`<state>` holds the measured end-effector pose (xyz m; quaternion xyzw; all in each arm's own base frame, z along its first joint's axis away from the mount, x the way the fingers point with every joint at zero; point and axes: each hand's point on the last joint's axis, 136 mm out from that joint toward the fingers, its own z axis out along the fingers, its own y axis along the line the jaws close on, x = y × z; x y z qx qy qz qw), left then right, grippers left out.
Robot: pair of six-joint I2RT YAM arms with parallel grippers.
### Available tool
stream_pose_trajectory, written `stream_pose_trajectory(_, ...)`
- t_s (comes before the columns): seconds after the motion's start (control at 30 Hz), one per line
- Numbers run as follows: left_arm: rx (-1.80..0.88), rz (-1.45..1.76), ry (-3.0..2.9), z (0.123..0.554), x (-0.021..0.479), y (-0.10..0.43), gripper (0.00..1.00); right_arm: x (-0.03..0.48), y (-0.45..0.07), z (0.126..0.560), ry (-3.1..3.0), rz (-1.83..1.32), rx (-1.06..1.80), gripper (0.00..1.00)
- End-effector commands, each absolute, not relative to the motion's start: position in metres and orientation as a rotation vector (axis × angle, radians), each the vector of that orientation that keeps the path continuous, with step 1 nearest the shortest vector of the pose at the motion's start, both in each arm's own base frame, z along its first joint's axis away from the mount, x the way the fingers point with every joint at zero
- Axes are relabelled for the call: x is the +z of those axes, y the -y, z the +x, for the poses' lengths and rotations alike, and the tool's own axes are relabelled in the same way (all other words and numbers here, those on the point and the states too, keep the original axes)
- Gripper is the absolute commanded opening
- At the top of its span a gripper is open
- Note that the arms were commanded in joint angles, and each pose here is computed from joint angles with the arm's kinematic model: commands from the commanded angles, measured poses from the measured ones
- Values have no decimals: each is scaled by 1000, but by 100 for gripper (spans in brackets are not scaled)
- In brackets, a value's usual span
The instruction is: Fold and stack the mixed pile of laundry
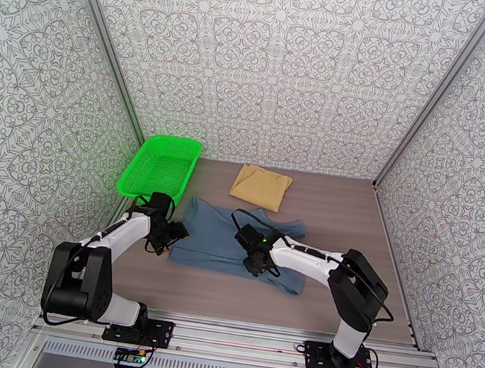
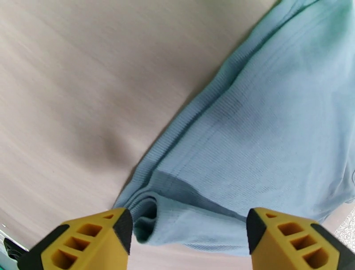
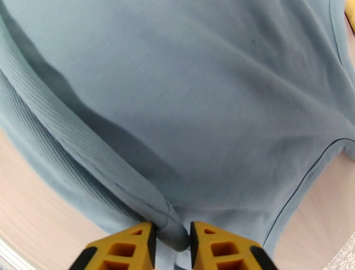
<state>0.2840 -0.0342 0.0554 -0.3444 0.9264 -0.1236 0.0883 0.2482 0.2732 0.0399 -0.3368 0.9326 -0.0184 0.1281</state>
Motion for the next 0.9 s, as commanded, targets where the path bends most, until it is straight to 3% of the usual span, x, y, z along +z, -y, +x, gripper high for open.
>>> stream_pose_trajectory(0.0,-393,-1004,-2759,274,64,38,68,52,-286,257,-2701,-897,21,37)
stream_pose_trajectory(0.1,-390,-1019,-2765,256,64,38,60,57,-288,257,-2699,-877,48,56)
stream_pose_trajectory(0.2,-380,-1026,-2771,241,63,38,51,64,-290,258,-2689,-855,69,65)
stream_pose_trajectory(0.27,-376,-1037,-2774,235,60,38,43,68,-290,259,-2683,-844,78,66)
stream_pose_trajectory(0.6,-392,-1029,-2810,242,41,51,40,75,-285,257,-2675,-821,93,66)
stream_pose_trajectory(0.87,-338,-1025,-2833,251,26,47,29,73,-281,254,-2685,-812,91,65)
